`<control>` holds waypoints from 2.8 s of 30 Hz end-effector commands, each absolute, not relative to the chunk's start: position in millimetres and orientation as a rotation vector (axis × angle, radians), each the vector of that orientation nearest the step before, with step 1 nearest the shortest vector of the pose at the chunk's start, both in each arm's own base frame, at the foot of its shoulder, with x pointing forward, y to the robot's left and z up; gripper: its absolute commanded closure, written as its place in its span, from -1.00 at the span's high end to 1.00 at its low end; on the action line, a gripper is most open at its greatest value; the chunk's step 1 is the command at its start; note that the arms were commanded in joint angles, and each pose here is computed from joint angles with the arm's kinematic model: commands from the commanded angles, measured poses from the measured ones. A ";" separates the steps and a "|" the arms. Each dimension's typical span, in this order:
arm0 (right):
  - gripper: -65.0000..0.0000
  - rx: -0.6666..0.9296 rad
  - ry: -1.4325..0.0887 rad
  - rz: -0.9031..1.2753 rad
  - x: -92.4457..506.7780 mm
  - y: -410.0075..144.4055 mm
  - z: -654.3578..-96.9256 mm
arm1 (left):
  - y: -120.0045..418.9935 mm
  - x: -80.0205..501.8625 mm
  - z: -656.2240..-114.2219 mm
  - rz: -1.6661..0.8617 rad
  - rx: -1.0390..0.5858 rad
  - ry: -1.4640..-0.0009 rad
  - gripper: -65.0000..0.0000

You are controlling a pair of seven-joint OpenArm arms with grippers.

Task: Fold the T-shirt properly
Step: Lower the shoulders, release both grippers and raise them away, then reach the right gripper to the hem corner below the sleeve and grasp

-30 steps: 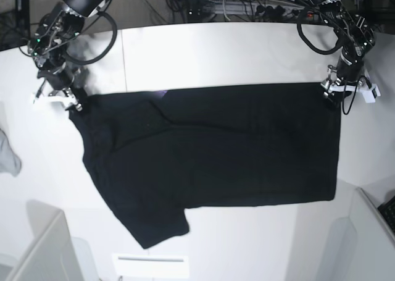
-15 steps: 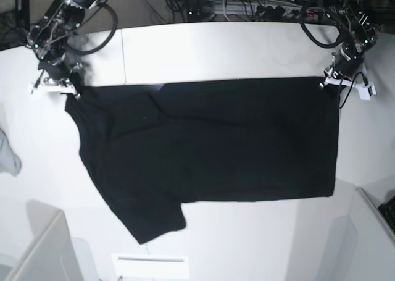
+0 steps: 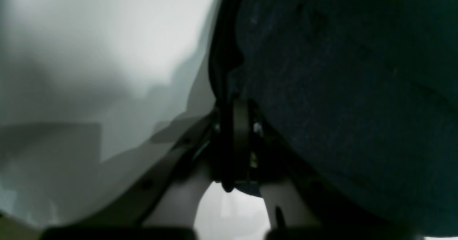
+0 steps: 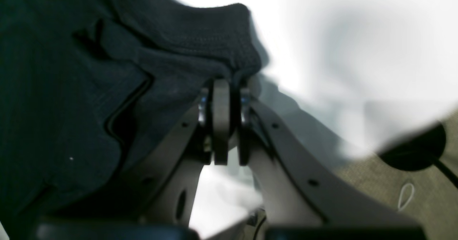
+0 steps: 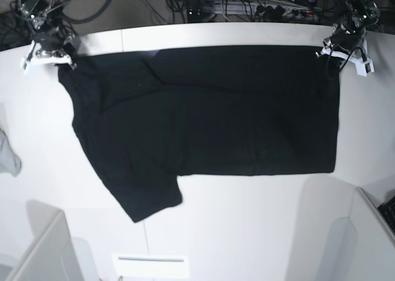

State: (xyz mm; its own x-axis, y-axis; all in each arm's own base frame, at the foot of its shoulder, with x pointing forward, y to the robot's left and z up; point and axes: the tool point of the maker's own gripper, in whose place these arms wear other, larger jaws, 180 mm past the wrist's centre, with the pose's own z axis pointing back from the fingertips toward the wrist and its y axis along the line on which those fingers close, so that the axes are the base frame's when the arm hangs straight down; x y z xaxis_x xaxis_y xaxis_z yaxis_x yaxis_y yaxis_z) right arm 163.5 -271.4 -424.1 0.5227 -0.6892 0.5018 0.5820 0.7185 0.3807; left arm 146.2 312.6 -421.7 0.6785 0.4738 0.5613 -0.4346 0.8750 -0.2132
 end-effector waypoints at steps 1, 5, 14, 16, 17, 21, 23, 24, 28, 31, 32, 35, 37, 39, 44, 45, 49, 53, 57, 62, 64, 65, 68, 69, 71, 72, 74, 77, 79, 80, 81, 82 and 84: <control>-1.00 0.157 -0.719 -0.761 164.8 -275.3 -414.3 | 321.0 148.3 -410.1 0.498 -0.033 -0.682 -1.00; -1.00 0.141 -0.698 -0.746 149.6 -271.0 -412.3 | 319.8 138.7 -403.8 0.474 -0.015 -0.676 -1.00; -1.00 0.173 -0.593 -0.739 133.0 -256.6 -419.4 | 319.2 127.3 -405.8 0.468 -0.006 -0.651 -1.00; -1.00 0.174 -0.593 -0.740 132.9 -256.1 -419.6 | 319.3 126.5 -406.1 0.468 -0.004 -0.649 -1.00; -1.00 0.171 -0.589 -0.741 131.7 -256.5 -419.9 | 319.4 127.1 -405.3 0.465 -0.003 -0.651 -1.00; -1.00 0.139 -0.592 -0.777 121.9 -270.1 -418.0 | 320.2 123.7 -405.9 0.462 0.001 -0.642 -1.00; -1.00 0.125 -0.596 -0.792 118.4 -276.1 -416.8 | 320.6 121.0 -406.0 0.461 0.005 -0.641 -1.00; -0.99 0.116 -0.601 -0.801 117.0 -279.8 -415.8 | 320.7 120.1 -406.2 0.464 0.006 -0.639 -1.00; -0.34 0.096 -0.615 -0.819 114.3 -288.0 -412.6 | 320.0 120.5 -406.1 0.467 0.001 -0.643 -0.32; -0.18 0.085 -0.643 -0.797 119.9 -289.8 -401.8 | 319.8 120.9 -405.6 0.467 0.000 -0.644 0.43; -0.18 0.080 -0.650 -0.791 120.6 -290.4 -398.6 | 319.5 122.2 -403.9 0.463 0.001 -0.650 0.57; -0.18 0.065 -0.686 -0.774 126.2 -293.1 -387.5 | 331.7 127.4 -382.6 0.467 0.043 -0.709 0.83; -0.18 0.058 -0.710 -0.759 131.4 -293.9 -379.6 | 348.6 122.5 -362.6 0.513 0.100 -0.766 0.83; -0.17 0.060 -0.744 -0.740 142.1 -293.9 -370.9 | 367.0 119.7 -335.5 0.534 0.171 -0.829 0.83; -0.17 0.116 -0.811 -0.627 188.4 -279.0 -355.3 | 385.5 124.0 -309.9 0.532 0.234 -0.893 0.82; -0.18 0.136 -0.821 -0.580 200.6 -270.8 -352.2 | 386.9 126.2 -307.2 0.521 0.239 -0.899 0.82; -0.19 0.223 -0.870 -0.438 246.5 -234.0 -338.0 | 390.2 136.9 -299.6 0.505 0.243 -0.928 0.70; -0.19 0.180 -0.926 -0.309 291.4 -212.1 -318.2 | 391.1 140.3 -297.2 0.508 0.243 -0.942 -0.08; -0.17 0.100 -0.943 -0.174 336.2 -190.6 -308.9 | 391.7 139.3 -298.4 0.508 0.247 -0.934 -0.98; -0.16 0.094 -0.894 -0.114 396.2 -175.5 -317.8 | 391.5 135.8 -300.8 0.511 0.247 -0.922 -1.00; -0.14 0.105 -0.857 -0.116 416.6 -173.7 -325.0 | 391.9 134.6 -301.0 0.512 0.249 -0.920 -1.00; -0.07 0.112 -0.837 -0.118 427.2 -172.3 -328.3 | 391.9 134.1 -301.2 0.511 0.250 -0.918 -1.00; 0.11 0.117 -0.768 -0.116 450.9 -168.7 -340.0 | 394.4 130.4 -305.3 0.524 0.250 -0.906 -1.00; 0.16 0.119 -0.746 -0.112 458.7 -166.7 -343.4 | 399.4 124.9 -305.0 0.537 0.264 -0.901 -1.00; 0.25 0.123 -0.721 -0.109 473.4 -163.7 -352.6 | 407.2 117.8 -302.1 0.561 0.286 -0.903 -1.00; 0.27 0.114 -0.721 -0.113 480.4 -169.9 -357.5 | 410.7 115.1 -299.8 0.569 0.297 -0.906 -1.00; 0.27 0.117 -0.725 -0.127 491.2 -177.0 -368.9 | 416.5 110.2 -296.4 0.583 0.316 -0.910 -1.00; 0.27 0.117 -0.734 -0.153 499.9 -188.2 -386.6 | 425.7 101.6 -290.8 0.605 0.348 -0.914 -1.00; 0.27 0.120 -0.738 -0.165 501.3 -191.3 -394.8 | 429.3 97.8 -288.3 0.616 0.361 -0.917 -1.00; 0.27 0.120 -0.739 -0.169 500.3 -192.1 -398.7 | 430.4 96.8 -287.5 0.619 0.365 -0.918 -1.00; 0.27 0.116 -0.744 -0.173 499.6 -194.6 -400.9 | 431.4 95.8 -286.7 0.621 0.368 -0.919 -1.00; 0.27 0.116 -0.752 -0.174 499.5 -194.8 -402.1 | 431.4 95.8 -286.7 0.621 0.368 -0.919 -1.00; 0.27 0.117 -0.751 -0.173 498.7 -193.0 -403.8 | 431.4 95.6 -286.9 0.622 0.368 -0.917 -1.00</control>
